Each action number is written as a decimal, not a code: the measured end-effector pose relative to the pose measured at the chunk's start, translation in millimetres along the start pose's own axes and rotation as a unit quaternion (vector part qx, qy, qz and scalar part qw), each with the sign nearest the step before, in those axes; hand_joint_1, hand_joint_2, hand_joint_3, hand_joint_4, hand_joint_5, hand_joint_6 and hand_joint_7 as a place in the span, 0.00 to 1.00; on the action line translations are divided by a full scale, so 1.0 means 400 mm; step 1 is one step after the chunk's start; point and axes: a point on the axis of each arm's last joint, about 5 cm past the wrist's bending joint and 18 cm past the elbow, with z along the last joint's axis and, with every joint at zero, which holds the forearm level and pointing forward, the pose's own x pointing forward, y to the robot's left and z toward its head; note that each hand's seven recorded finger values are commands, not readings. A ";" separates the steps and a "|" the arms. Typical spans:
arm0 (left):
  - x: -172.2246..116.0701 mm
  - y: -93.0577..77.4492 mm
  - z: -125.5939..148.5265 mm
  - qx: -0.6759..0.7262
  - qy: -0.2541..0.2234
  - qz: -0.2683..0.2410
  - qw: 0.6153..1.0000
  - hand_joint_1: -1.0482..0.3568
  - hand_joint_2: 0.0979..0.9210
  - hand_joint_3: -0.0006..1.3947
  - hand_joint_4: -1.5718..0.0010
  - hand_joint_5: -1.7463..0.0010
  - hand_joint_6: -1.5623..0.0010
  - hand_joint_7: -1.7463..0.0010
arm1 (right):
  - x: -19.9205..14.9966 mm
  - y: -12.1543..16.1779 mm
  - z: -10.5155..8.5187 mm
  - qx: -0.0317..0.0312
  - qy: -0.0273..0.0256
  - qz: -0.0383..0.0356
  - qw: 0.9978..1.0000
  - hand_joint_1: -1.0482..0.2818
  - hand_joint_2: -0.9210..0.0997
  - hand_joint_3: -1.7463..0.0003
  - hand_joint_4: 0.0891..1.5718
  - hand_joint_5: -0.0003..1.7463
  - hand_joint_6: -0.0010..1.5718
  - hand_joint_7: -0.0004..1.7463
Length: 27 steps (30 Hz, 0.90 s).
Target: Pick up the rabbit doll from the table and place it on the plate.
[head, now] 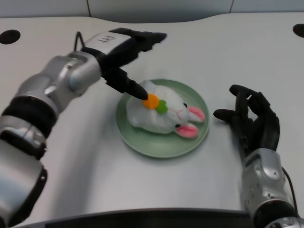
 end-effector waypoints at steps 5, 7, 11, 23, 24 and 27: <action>-0.053 0.004 -0.056 -0.043 0.029 0.019 0.998 0.07 1.00 0.13 0.96 0.98 0.96 0.98 | -0.0004 0.0001 -0.0013 0.001 0.002 -0.001 1.000 0.49 0.00 0.77 0.37 0.74 0.33 0.56; -0.073 -0.005 -0.075 -0.051 0.039 0.023 0.998 0.09 1.00 0.20 0.95 0.97 0.96 0.98 | -0.0002 0.0010 -0.0015 0.001 0.002 -0.002 1.000 0.49 0.00 0.77 0.38 0.74 0.33 0.56; -0.112 -0.022 -0.108 -0.071 0.057 0.034 0.995 0.12 1.00 0.24 0.93 0.95 0.94 0.97 | 0.0002 0.0004 -0.0013 0.002 0.003 -0.004 1.000 0.49 0.00 0.77 0.38 0.73 0.34 0.55; -0.208 -0.118 -0.132 -0.252 0.068 0.149 0.954 0.42 1.00 0.16 0.98 0.39 0.78 0.95 | -0.0010 0.0034 -0.0016 -0.005 0.001 0.003 1.000 0.49 0.00 0.75 0.38 0.75 0.33 0.54; -0.214 -0.134 -0.128 -0.265 0.076 0.151 0.949 0.45 1.00 0.15 0.97 0.35 0.77 0.95 | -0.0011 0.0046 -0.0014 -0.006 0.000 0.005 1.000 0.49 0.00 0.75 0.38 0.75 0.33 0.54; -0.234 -0.173 -0.113 -0.311 0.100 0.159 0.932 0.47 1.00 0.15 0.95 0.31 0.75 0.94 | -0.0017 0.0048 -0.0016 -0.007 -0.002 0.006 1.000 0.48 0.00 0.76 0.38 0.75 0.34 0.54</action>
